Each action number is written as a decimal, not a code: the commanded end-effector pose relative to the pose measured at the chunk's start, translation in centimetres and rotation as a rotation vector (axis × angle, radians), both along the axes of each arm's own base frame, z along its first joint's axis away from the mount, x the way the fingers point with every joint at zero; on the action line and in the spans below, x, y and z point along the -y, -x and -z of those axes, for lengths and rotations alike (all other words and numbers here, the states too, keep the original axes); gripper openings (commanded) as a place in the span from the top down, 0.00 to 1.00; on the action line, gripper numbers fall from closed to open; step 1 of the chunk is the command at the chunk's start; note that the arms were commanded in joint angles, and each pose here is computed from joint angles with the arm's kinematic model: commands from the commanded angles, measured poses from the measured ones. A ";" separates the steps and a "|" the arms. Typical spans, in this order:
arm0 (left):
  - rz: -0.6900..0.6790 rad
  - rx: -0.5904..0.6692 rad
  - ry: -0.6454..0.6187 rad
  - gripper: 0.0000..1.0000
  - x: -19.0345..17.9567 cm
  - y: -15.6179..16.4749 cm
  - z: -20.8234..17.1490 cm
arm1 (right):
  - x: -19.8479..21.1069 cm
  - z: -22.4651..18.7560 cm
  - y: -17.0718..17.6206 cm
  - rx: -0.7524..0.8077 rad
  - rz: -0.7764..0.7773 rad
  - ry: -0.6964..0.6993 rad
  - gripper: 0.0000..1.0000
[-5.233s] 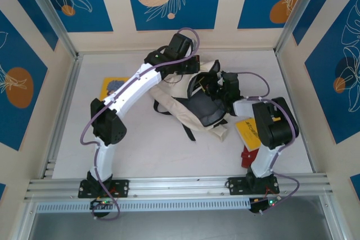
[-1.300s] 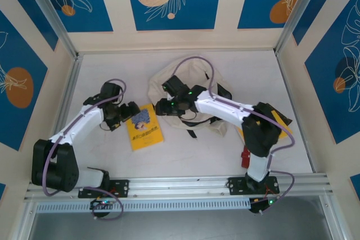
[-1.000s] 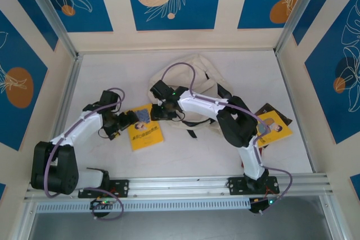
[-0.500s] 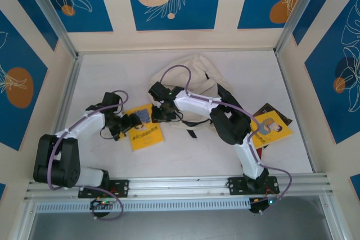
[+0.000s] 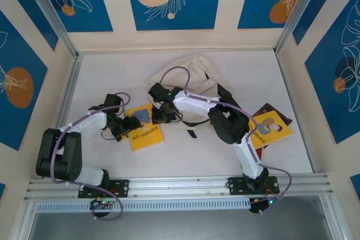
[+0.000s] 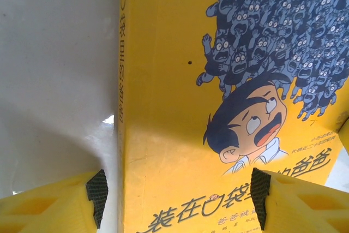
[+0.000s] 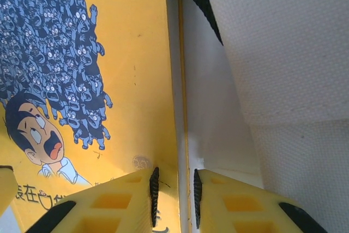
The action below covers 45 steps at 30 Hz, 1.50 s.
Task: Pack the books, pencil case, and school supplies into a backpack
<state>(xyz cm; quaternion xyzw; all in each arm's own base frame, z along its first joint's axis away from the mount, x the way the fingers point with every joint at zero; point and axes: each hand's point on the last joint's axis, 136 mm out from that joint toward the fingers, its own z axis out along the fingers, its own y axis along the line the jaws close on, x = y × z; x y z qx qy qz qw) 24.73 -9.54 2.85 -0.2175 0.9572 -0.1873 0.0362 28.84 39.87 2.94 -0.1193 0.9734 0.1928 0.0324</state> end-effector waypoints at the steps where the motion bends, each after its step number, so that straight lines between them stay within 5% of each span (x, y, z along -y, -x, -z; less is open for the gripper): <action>1: 0.027 -0.010 0.034 0.31 0.4 0.3 0.5 | -0.2 0.7 0.7 -0.048 -0.025 -0.001 0.74; 10: 0.065 0.004 0.126 0.34 2.0 0.1 -0.6 | -0.5 1.5 1.4 -0.093 -0.026 -0.024 0.76; 21: 0.143 0.282 0.296 0.38 4.5 -1.8 -8.3 | -0.3 1.8 1.1 -0.095 0.019 -0.047 0.79; 31: 0.051 0.231 0.467 0.40 6.3 -2.3 -7.4 | -0.3 2.2 1.2 -0.112 0.028 -0.057 0.79; 38: 0.042 0.236 0.380 0.46 5.3 -2.7 -7.3 | 0.0 2.3 1.2 -0.112 0.035 -0.052 0.79; 45: 0.038 0.197 0.270 0.66 3.8 -1.9 -5.7 | 0.3 1.2 1.2 -0.097 0.045 -0.071 0.74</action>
